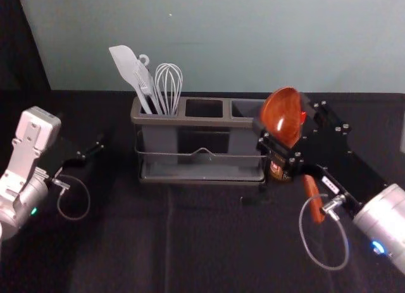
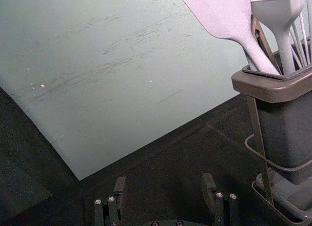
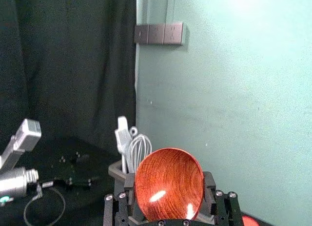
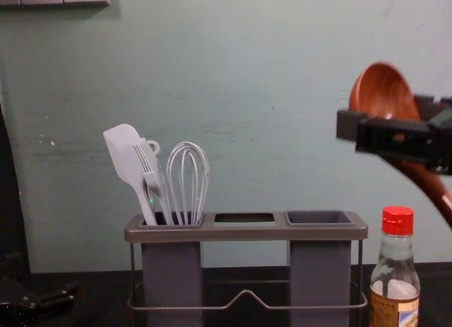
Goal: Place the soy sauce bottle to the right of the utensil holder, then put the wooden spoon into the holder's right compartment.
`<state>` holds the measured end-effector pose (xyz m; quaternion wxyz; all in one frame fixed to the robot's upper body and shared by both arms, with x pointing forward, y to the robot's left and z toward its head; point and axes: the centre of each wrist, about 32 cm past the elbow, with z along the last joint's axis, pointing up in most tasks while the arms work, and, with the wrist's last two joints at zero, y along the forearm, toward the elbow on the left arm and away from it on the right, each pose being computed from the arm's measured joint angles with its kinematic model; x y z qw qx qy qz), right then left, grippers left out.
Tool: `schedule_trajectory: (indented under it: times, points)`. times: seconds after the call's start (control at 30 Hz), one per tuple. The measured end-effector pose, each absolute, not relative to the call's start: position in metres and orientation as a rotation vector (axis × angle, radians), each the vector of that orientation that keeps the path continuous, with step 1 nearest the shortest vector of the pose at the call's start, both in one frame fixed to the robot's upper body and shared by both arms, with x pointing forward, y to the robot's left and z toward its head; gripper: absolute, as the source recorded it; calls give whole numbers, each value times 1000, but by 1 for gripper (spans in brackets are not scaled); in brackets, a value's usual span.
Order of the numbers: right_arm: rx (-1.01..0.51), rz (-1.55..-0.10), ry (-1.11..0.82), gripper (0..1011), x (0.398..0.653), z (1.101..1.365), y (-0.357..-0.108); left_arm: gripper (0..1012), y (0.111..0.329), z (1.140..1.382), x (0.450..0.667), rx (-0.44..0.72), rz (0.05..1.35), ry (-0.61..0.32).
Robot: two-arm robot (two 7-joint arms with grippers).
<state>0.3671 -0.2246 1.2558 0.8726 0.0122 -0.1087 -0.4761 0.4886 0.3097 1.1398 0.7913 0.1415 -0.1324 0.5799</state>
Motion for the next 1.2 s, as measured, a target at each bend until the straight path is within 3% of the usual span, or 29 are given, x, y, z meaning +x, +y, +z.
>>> schedule_trajectory:
  times: [1.2]
  points:
    - [68,-995,-241,837,369,1254,-226,1000,310,1140,489,304,1248,-285]
